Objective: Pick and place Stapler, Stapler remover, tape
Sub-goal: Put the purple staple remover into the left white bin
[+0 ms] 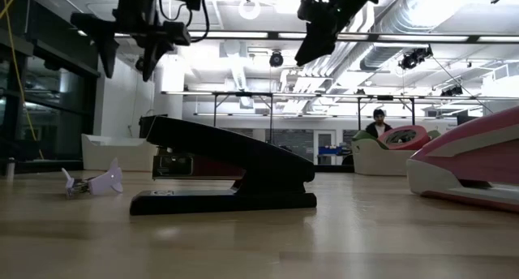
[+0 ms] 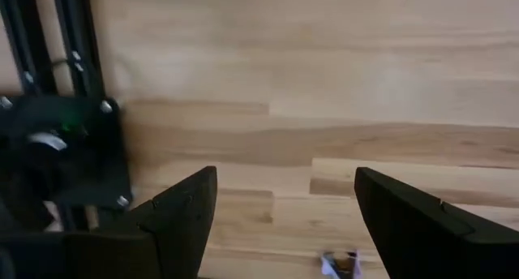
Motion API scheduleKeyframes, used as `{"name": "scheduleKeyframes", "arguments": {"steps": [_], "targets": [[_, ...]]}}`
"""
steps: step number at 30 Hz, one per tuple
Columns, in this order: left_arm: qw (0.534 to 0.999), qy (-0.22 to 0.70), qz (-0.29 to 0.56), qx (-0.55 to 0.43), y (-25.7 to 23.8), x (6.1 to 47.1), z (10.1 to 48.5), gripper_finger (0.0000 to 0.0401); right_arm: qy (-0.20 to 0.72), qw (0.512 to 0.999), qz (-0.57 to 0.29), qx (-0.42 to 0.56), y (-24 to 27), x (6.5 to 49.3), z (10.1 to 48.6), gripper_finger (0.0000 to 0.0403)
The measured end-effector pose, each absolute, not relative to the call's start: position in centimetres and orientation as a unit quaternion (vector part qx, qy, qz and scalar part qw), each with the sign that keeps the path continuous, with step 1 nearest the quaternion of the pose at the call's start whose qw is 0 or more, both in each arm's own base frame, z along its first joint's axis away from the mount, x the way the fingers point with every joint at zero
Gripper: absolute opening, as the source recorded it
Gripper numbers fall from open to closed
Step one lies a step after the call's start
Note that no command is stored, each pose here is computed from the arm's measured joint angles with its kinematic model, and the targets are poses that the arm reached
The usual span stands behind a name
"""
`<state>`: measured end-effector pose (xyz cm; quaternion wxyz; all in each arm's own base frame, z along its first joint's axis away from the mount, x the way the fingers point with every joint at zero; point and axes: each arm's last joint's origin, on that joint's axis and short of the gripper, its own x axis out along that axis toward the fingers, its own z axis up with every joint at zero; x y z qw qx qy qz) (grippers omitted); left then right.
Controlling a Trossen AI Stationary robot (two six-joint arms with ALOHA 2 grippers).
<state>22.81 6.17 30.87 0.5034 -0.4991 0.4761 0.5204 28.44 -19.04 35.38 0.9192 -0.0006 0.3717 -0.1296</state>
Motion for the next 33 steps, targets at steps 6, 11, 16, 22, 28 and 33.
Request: {"name": "scheduleKeyframes", "arguments": {"steps": [6,11,16,22,28,33], "targets": [[0.478,0.476,0.525,-0.518,3.0,23.4,30.1,0.0287,0.364,0.923,-0.122,0.012,-19.7,27.9,35.4,0.0210],[0.470,0.463,0.529,-0.534,0.3,23.8,29.2,0.0287,0.365,0.922,-0.125,0.006,-20.1,27.7,35.4,0.0210],[0.463,0.452,0.524,-0.554,-2.0,24.1,28.8,0.0287,0.365,0.922,-0.131,0.008,-20.5,27.4,35.4,0.0210],[0.465,0.438,0.510,-0.576,-4.3,24.4,27.9,0.0287,0.369,0.920,-0.135,0.011,-20.6,27.2,35.4,0.0210],[0.462,0.430,0.498,-0.595,-6.5,24.3,26.1,0.0287,0.374,0.917,-0.137,0.020,-20.6,27.1,35.3,0.0210],[0.469,0.411,0.481,-0.616,-8.4,24.2,24.3,0.0287,0.381,0.912,-0.151,0.023,-20.6,27.1,35.2,0.0210]]}}
